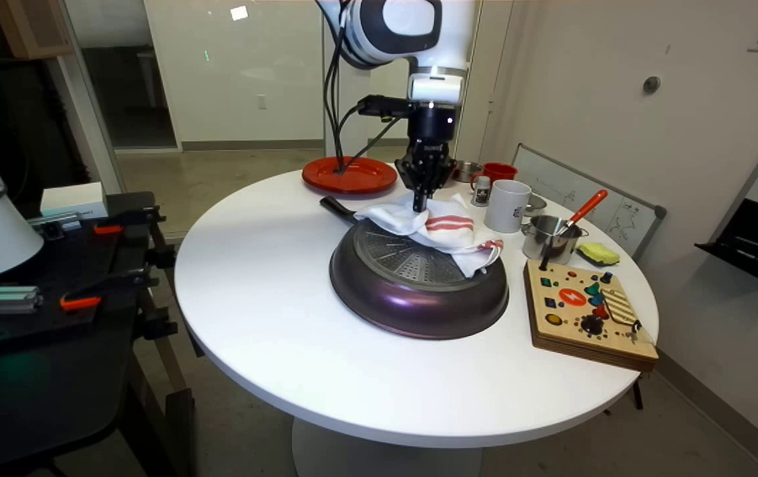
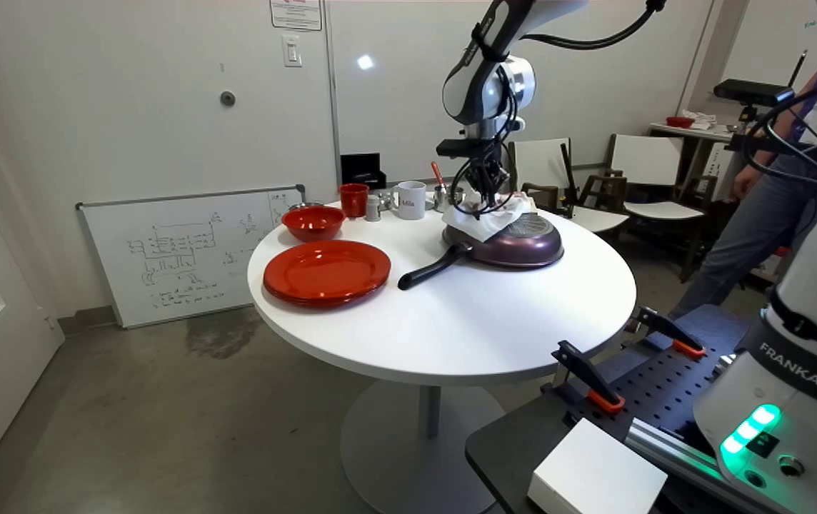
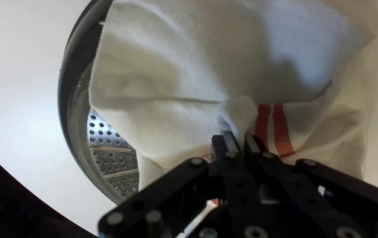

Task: Take the cloth partly off the pan

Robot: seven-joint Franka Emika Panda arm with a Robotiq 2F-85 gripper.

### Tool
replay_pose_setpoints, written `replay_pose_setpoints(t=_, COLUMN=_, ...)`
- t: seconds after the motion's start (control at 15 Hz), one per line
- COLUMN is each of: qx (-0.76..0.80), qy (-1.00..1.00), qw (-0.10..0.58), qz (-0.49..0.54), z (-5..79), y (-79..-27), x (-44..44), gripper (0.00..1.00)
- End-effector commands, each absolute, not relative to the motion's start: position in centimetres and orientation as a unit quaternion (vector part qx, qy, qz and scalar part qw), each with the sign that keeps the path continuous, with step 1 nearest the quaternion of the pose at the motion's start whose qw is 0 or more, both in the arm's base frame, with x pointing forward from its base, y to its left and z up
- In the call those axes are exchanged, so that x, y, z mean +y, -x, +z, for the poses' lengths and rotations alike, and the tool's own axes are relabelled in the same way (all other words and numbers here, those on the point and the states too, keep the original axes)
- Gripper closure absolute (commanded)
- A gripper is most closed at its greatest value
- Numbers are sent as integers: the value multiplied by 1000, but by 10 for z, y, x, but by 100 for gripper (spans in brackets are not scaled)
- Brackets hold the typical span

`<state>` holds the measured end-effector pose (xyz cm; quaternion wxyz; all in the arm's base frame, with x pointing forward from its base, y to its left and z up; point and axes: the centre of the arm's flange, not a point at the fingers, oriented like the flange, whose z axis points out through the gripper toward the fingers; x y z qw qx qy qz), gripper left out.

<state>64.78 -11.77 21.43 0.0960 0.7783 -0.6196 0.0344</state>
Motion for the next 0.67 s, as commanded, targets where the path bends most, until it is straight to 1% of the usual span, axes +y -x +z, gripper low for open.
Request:
replay_pose_setpoints(t=0.0, qx=-615, qy=-781, qw=107, qz=27, z=238, y=-662, x=-119, gripper=95)
replay_pose_setpoints(t=0.27, qx=-623, qy=-771, qw=129, qz=-3, z=258, y=-662, x=-135, gripper=94)
replay_pose_setpoints(t=0.47, qx=-616, qy=-779, qw=115, qz=-37, z=270, y=-658, x=-145, gripper=95)
replay_pose_setpoints(t=0.6, qx=-609, qy=-783, qw=120, qz=-42, z=275, y=-656, x=-149, gripper=95)
